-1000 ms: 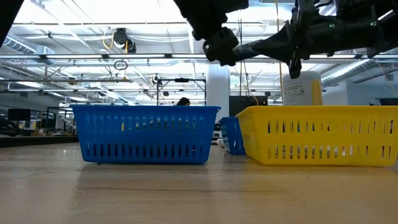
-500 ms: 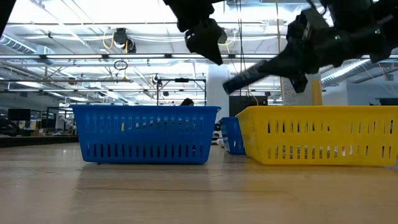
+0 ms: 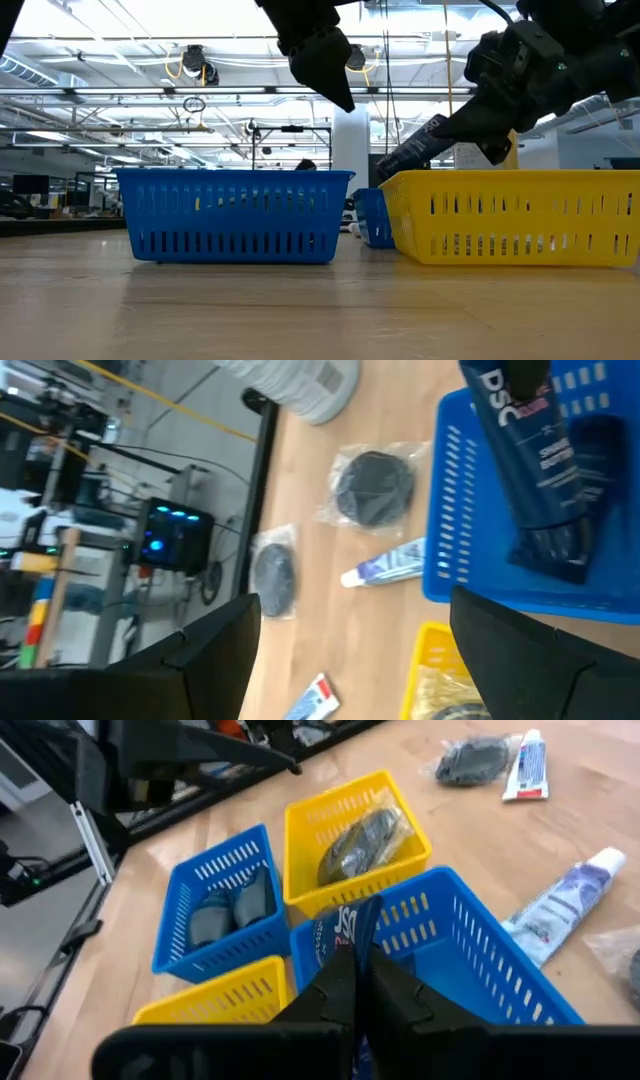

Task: Pick & Place Travel size toiletries
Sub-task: Put the blue shave cream into the top blue basket, then put the white toothpaste into the bottom yellow basket

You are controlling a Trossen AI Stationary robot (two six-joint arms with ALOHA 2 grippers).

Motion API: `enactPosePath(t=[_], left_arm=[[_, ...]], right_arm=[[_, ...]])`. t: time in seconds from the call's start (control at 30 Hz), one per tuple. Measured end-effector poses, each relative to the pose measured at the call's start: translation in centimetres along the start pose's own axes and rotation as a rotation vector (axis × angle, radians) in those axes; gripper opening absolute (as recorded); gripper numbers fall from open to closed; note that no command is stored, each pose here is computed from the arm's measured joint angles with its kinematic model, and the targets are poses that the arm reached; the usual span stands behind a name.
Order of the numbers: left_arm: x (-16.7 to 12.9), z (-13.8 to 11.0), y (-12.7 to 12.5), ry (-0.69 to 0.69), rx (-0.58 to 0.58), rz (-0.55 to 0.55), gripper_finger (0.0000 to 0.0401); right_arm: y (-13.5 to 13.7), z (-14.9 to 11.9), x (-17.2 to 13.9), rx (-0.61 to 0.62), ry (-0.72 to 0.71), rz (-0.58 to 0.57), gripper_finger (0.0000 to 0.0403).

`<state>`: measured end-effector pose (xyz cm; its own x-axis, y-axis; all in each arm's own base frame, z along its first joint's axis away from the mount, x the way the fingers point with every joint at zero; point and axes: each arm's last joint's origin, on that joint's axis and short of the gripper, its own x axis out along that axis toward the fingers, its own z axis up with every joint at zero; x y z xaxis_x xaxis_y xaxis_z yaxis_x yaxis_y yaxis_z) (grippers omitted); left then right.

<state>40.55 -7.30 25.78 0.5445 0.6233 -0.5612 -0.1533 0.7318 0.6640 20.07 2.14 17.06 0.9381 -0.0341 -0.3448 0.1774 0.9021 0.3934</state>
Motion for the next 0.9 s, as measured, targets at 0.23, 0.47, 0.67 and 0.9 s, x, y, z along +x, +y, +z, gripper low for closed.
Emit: enactPosePath(t=[0.23,0.47,0.67,0.9], left_arm=[[0.23,0.01,0.12,-0.001,-0.027,-0.025,0.0308],[0.24,0.01,0.11,-0.002,-0.027,-0.025,0.0314],[0.24,0.02,0.11,-0.002,-0.028,-0.025,0.0308],[0.42,-0.02,0.27,0.002,-0.031,-0.023,0.0314]], right_arm=[[0.08,-0.05,-0.01,-0.007,0.003,0.003,0.0000],[0.03,-0.14,-0.01,-0.023,0.012,-0.001,0.0027],[-0.01,-0.22,-0.01,-0.056,0.020,-0.006,0.0055],[0.01,-0.17,-0.01,-0.069,0.015,-0.004,0.0092]])
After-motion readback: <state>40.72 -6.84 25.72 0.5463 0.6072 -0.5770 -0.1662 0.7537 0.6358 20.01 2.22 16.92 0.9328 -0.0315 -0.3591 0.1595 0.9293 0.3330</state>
